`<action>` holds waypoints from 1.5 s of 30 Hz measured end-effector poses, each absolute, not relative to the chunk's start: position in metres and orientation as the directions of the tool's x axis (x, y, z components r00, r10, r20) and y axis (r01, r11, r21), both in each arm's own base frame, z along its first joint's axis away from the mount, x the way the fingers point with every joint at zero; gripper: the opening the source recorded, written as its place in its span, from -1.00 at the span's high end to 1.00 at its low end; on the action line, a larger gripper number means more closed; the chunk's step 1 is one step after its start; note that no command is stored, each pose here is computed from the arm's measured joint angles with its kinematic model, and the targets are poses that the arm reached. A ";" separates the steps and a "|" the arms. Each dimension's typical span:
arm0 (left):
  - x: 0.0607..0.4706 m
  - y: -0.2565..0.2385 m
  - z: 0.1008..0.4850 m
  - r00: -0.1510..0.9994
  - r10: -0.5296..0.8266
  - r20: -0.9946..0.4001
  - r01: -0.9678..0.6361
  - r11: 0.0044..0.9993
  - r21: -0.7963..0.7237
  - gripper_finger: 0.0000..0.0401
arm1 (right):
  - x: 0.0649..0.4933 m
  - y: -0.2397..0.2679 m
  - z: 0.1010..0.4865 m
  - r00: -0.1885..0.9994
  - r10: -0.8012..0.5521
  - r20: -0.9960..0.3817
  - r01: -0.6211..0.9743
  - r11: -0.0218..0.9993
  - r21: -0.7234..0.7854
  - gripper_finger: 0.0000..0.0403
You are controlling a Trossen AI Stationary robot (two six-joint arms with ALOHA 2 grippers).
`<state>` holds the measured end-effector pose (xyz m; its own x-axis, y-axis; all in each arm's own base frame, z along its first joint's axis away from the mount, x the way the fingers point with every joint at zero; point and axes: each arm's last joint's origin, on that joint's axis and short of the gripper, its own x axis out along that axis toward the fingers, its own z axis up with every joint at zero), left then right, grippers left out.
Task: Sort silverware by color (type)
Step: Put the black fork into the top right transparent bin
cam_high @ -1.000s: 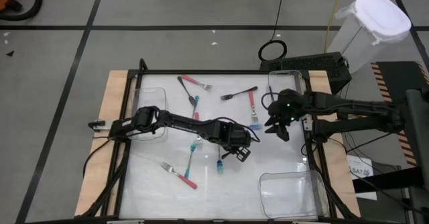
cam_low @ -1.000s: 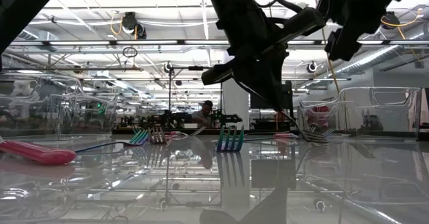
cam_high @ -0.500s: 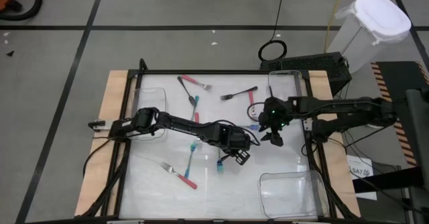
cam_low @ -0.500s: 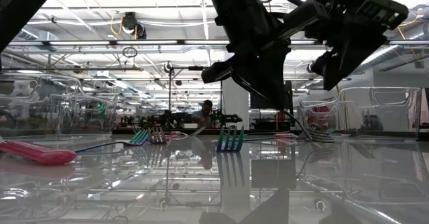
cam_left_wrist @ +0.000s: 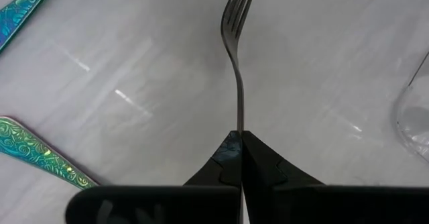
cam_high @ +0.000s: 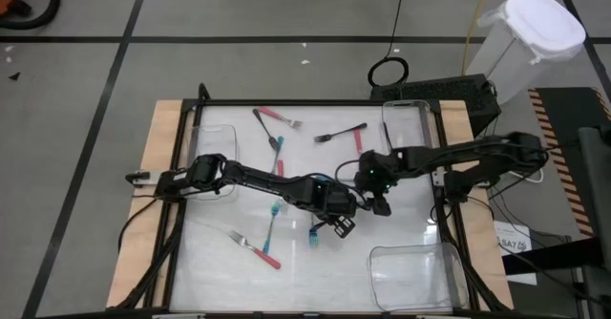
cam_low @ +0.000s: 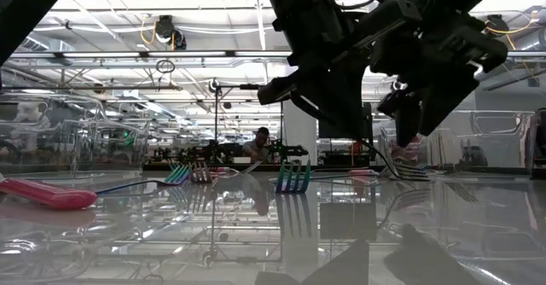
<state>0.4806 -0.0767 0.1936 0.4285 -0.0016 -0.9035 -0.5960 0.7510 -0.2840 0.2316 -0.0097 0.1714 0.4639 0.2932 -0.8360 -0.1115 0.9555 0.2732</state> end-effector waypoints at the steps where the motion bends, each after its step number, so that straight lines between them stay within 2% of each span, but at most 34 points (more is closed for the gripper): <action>1: 0.481 -0.077 0.194 0.429 -0.002 -0.904 -0.596 0.751 -0.284 1.00 | 0.233 -0.010 0.170 0.467 0.294 -0.834 -0.113 0.955 0.273 -0.07; 17: 0.480 -0.080 0.194 0.430 0.004 -0.903 -0.584 0.763 -0.275 1.00 | 0.243 -0.010 0.137 0.351 0.333 -0.875 -0.115 0.943 0.313 -0.03; 24: 0.480 -0.081 0.194 0.432 0.006 -0.902 -0.573 0.774 -0.269 1.00 | 0.246 -0.010 0.137 0.375 0.331 -0.866 -0.122 0.944 0.308 0.25; 34: 0.480 -0.081 0.194 0.435 0.012 -0.901 -0.564 0.783 -0.262 1.00 | 0.247 -0.010 0.137 0.378 0.333 -0.864 -0.120 0.943 0.311 0.93; 42: 0.480 -0.082 0.194 0.435 0.027 -0.900 -0.566 0.785 -0.251 0.99 | 0.245 -0.009 0.138 0.366 0.340 -0.866 -0.103 0.940 0.326 0.98; 45: 0.480 -0.082 0.194 0.438 0.029 -0.899 -0.575 0.778 -0.255 0.90 | 0.243 -0.009 0.142 0.372 0.355 -0.858 -0.100 0.934 0.343 0.99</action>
